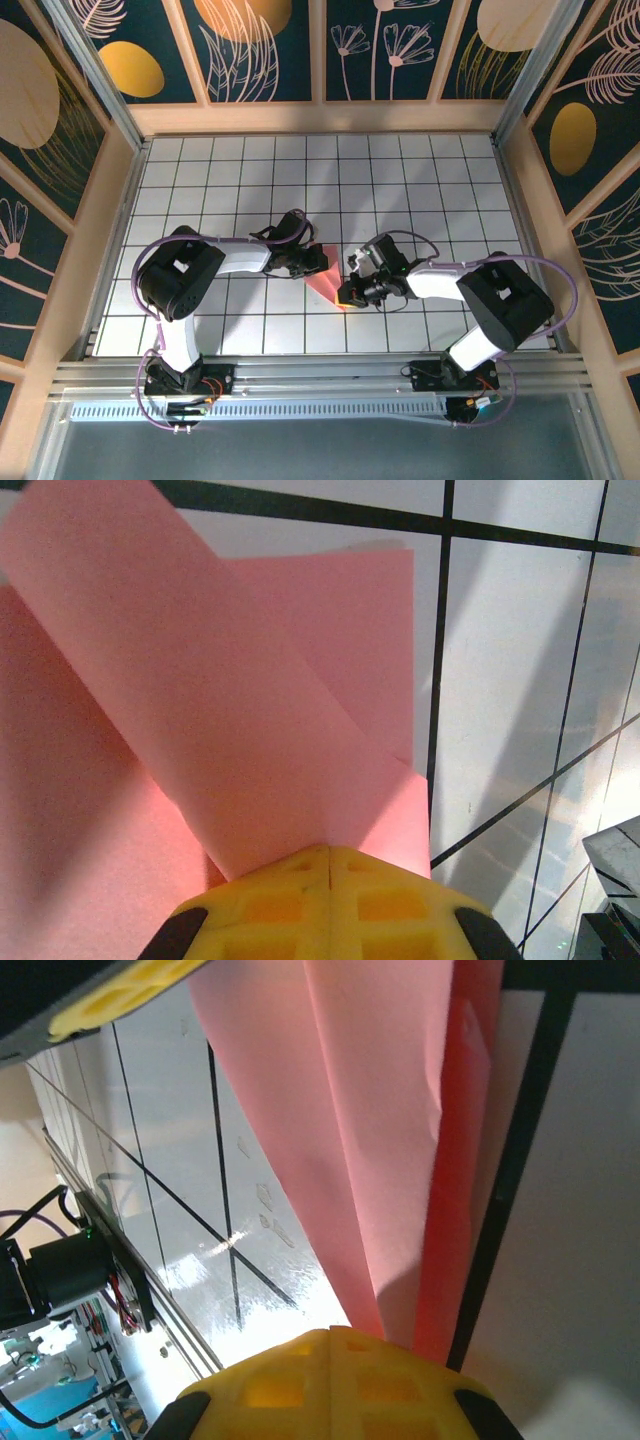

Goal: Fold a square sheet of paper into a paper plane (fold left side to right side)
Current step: Fourth fold the wing at the center of the table.

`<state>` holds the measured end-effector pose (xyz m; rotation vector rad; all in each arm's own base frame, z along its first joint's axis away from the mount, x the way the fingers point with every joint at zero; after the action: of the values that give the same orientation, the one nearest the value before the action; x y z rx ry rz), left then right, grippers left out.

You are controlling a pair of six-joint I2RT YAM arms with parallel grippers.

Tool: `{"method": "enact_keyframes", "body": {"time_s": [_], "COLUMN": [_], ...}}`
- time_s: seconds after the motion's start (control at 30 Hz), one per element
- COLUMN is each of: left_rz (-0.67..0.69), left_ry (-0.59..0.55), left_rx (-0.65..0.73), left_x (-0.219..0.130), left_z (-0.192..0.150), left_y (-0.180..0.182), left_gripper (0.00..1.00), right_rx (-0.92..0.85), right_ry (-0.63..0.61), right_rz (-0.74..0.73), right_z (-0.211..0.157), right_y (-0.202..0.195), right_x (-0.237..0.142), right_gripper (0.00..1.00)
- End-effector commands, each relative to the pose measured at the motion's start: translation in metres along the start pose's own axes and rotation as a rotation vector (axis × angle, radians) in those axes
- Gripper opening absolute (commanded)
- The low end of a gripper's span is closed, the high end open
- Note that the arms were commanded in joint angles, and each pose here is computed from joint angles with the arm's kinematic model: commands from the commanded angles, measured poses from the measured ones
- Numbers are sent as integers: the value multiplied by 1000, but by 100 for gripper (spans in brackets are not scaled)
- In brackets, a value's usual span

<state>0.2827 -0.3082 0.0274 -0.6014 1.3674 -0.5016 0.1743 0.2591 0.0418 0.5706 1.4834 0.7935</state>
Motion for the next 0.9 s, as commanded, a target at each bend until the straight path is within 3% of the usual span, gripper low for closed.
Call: {"method": "enact_keyframes", "body": {"time_s": [0.0,0.87], "left_rz": [137,139], "left_ry": [21,21], "left_rx": [-27,-25], "left_x": [9,9], "left_z": [-10,-9], "left_y": [36,35], "left_gripper": [0,0], "right_rx": [14,34], "right_ry": [20,32], "right_rz": [7,-41], "right_z": [-7,-13], "right_y": [-4,-15], "right_x": [4,8], "right_gripper": [0,0]}}
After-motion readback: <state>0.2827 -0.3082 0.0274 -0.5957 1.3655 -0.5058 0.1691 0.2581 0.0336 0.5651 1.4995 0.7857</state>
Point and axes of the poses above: each hand's point on the last joint's axis, 136 mm out from that joint toward the fingers, its own x axis out along the fingers, its own y axis along the line the jaws close on, z = x × y, the point moved 2 cm from there along -x, back along the fingers, and after that the axes turned 1 degree about -x, right-handed, at the moved point
